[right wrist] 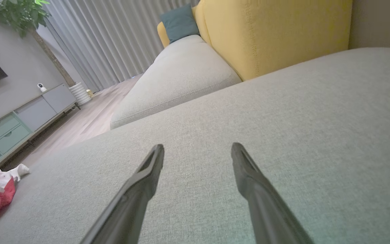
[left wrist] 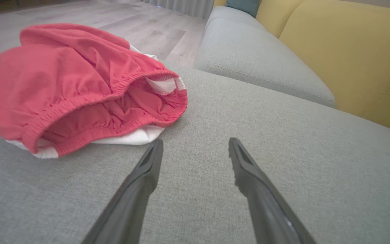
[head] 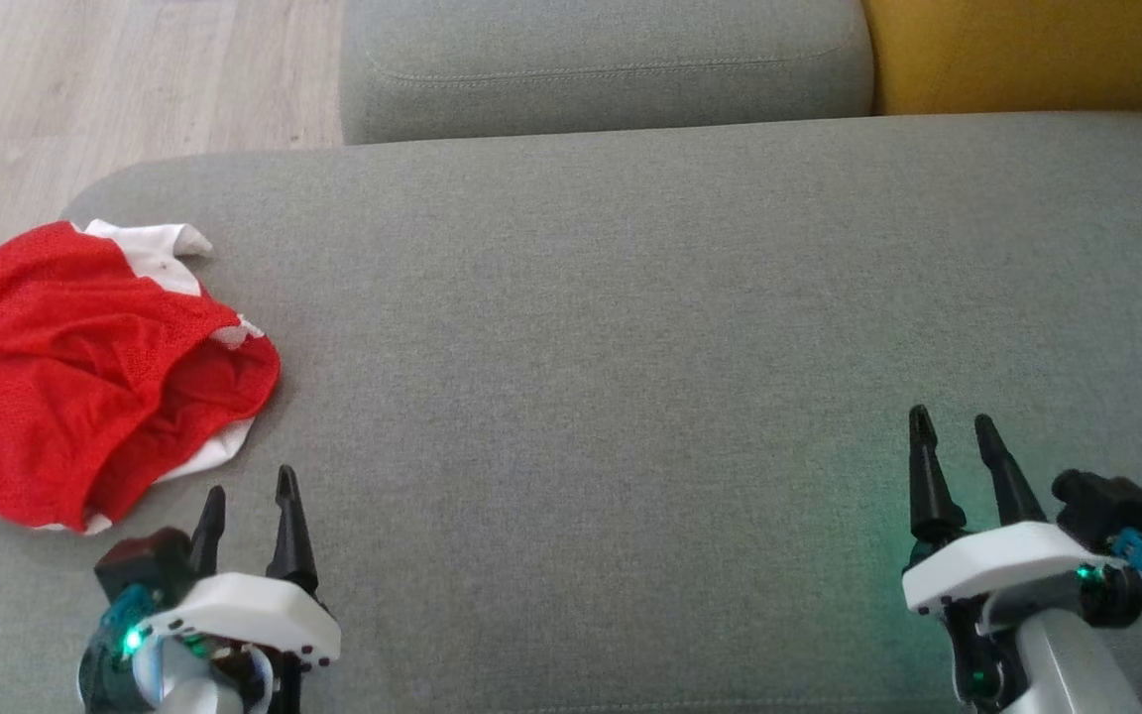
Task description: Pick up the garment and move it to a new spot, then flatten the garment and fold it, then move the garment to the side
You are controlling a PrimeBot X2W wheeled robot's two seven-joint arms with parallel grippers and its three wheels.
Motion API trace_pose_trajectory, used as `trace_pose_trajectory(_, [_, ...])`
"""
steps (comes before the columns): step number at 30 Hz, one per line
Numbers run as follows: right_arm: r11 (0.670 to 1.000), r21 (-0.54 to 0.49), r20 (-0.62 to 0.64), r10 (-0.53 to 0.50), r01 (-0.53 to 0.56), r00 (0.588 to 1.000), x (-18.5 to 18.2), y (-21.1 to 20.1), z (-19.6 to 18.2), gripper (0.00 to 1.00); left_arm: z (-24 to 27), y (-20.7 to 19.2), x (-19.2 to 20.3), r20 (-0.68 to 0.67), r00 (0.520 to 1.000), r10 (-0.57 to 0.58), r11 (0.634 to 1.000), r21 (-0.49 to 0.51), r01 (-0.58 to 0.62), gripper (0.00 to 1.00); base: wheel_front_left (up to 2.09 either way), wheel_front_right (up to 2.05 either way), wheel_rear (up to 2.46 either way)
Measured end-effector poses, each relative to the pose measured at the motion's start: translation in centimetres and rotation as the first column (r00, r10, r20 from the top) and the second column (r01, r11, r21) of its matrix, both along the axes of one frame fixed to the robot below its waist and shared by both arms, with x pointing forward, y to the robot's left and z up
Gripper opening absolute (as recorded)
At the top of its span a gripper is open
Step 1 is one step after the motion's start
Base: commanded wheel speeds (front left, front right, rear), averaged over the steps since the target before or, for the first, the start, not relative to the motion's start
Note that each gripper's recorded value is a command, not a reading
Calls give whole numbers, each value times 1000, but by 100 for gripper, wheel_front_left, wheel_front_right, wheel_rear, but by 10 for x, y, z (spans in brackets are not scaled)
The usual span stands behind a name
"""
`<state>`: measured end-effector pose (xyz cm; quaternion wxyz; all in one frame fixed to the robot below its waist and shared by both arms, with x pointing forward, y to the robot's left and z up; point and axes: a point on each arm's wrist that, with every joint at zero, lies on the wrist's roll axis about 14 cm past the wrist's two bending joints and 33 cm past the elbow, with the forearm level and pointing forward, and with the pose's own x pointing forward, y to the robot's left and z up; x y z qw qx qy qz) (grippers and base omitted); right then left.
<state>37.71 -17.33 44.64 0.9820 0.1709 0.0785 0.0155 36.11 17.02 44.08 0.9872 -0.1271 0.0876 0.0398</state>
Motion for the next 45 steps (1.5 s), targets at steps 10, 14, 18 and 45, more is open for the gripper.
trace_pose_trajectory(10, [992, -118, 26, 35, -32, 999, 2, 2, 3, 100, 8, -2, 6, 36, 999, -22, 993, 120, 18, 100, 0, 0, 0])
trace_pose_trajectory(14, [985, -165, 42, 52, -44, 998, 5, 3, 7, 100, 12, -3, 9, 55, 998, -40, 985, 167, 30, 100, 0, 0, 0])
trace_pose_trajectory(18, [977, -208, 53, 65, -53, 996, 7, 3, 10, 100, 14, -4, 9, 67, 996, -51, 976, 215, 36, 100, 0, 0, 0])
trace_pose_trajectory(45, [965, -249, 70, 105, -84, 992, 15, 14, 12, 100, 16, 3, 4, 77, 996, -35, 972, 236, 15, 100, 0, 0, 0])
